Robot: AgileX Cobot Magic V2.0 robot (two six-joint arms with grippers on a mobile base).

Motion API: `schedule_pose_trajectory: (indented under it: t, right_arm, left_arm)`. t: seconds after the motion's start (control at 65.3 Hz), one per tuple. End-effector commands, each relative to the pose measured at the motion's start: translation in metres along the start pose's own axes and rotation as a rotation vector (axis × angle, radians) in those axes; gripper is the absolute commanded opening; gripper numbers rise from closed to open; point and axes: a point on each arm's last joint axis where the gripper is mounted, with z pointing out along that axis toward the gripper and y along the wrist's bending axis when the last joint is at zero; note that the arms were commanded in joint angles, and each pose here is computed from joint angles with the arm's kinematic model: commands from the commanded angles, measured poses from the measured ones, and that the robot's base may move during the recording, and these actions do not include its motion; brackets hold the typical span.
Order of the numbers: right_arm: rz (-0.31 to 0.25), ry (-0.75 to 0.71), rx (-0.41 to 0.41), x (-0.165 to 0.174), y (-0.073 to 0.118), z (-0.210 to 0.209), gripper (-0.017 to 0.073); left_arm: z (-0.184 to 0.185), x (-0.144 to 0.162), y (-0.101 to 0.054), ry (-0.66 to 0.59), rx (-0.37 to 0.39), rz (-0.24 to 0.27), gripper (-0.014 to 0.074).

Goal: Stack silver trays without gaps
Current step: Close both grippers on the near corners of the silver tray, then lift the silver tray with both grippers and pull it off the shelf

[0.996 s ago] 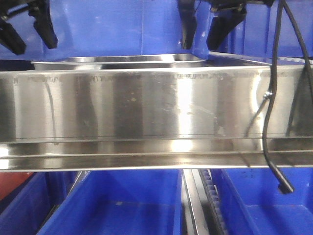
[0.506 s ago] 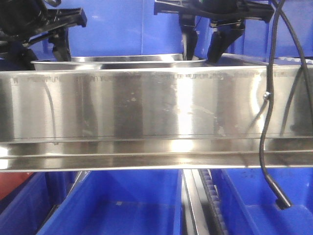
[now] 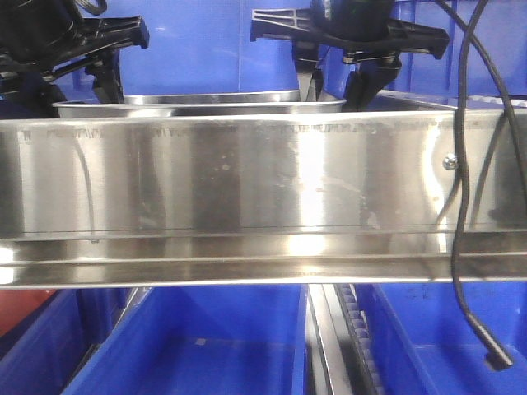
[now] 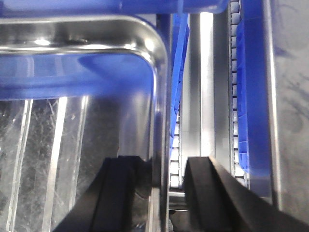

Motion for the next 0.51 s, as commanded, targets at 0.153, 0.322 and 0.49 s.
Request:
schedule_pose_trajectory:
  t: [0.153, 0.322, 0.49]
  right_arm:
    - [0.004, -0.015, -0.006, -0.0028, -0.0008, -0.004, 0.0181]
    - [0.004, -0.015, -0.006, -0.0028, -0.0007, -0.004, 0.0181]
    - [0.004, -0.015, -0.006, -0.0028, -0.0007, -0.004, 0.0181]
  left_arm:
    - [0.0039, 0.0026, -0.0013, 0.029, -0.002, -0.003, 0.0253]
    - [0.0039, 0.0027, -0.0013, 0.03, -0.003, -0.003, 0.0246]
    - [0.0039, 0.0027, -0.0013, 0.03, -0.003, -0.003, 0.0201]
